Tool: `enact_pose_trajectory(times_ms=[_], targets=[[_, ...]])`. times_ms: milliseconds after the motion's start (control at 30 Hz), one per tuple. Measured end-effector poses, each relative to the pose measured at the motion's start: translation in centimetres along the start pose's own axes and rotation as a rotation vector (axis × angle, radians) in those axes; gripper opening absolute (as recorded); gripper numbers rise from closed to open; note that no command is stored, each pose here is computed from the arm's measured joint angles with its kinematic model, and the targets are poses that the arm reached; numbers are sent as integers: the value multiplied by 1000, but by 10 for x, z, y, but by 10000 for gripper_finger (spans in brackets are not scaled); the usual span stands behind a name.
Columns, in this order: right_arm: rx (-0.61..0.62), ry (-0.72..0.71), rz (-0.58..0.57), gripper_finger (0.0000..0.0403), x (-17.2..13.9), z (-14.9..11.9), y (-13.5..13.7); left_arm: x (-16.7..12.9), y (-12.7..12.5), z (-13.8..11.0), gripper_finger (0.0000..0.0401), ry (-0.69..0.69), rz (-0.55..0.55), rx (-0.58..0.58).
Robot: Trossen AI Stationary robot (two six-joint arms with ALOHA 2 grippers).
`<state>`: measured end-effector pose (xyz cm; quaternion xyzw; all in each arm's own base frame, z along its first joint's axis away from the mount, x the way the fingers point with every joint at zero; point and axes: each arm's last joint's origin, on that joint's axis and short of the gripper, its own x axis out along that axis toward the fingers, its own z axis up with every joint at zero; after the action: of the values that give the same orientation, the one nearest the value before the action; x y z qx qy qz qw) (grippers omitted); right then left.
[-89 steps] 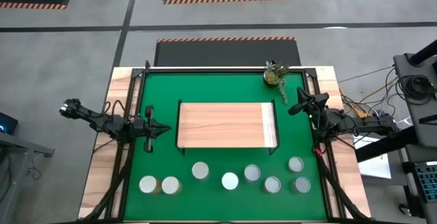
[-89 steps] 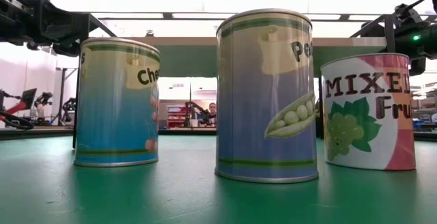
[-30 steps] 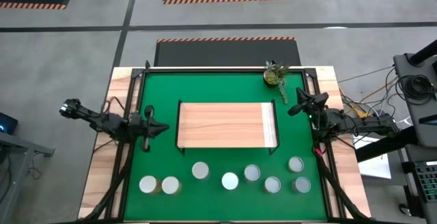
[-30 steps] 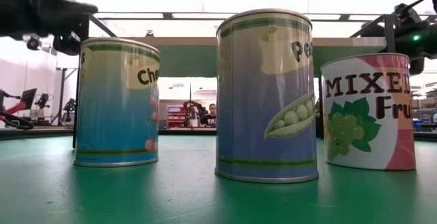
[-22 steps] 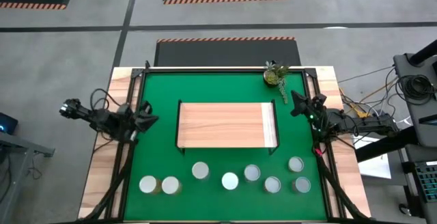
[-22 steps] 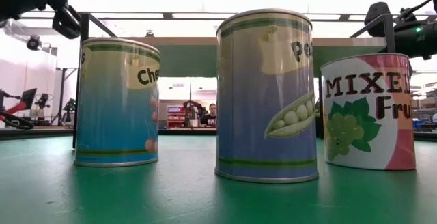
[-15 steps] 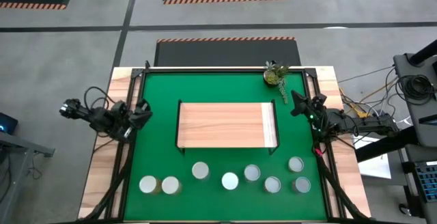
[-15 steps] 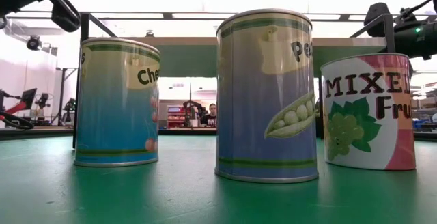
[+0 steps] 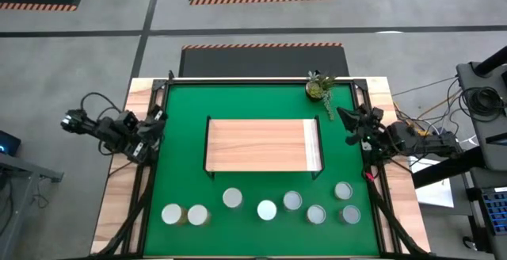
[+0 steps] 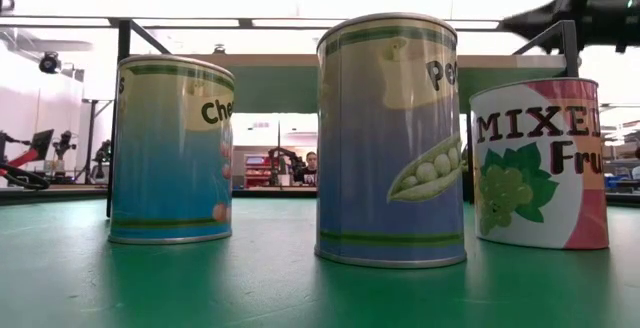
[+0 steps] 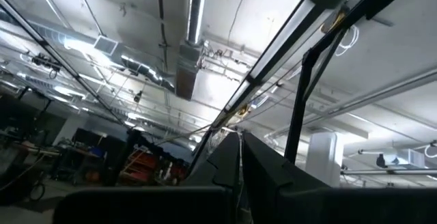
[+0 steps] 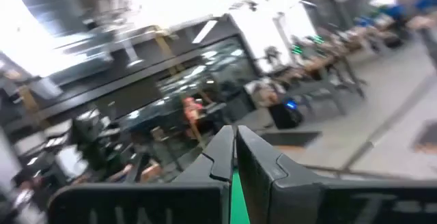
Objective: Pick and place cans onto a shelf
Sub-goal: Adjust the shelf
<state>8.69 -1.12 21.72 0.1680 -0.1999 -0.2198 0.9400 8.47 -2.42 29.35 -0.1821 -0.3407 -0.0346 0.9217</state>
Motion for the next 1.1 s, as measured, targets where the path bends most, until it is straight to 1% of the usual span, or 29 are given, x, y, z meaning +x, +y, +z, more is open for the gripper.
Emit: enact_pose_trajectory(times_ms=[133, 300, 467, 567, 667, 833, 933, 1067, 1100], targets=[[-16, -24, 101, 9, 1, 18, 8, 40, -16, 7, 0, 81, 7, -5], [-17, -35, 258, 9, -1, 34, 17, 91, -41, 7, 0, 258, 7, -10], [1, -16, 390, 9, -4, 40, 26, 132, -71, -15, 0, 436, -20, -3], [21, 11, 480, 9, -5, 40, 32, 152, -93, -32, 0, 531, 5, 27], [45, 56, 598, 9, -8, 37, 39, 165, -114, -48, 0, 642, 64, 90], [96, 101, 715, 9, -10, 33, 54, 179, -141, -77, 0, 817, 146, 210], [95, 131, 726, 9, -10, 31, 65, 188, -150, -94, 0, 909, 174, 261], [41, 195, 704, 9, -6, 34, 86, 193, -156, -120, 0, 1057, 195, 360], [11, 235, 701, 9, -4, 32, 95, 193, -156, -125, 0, 1105, 205, 388]])
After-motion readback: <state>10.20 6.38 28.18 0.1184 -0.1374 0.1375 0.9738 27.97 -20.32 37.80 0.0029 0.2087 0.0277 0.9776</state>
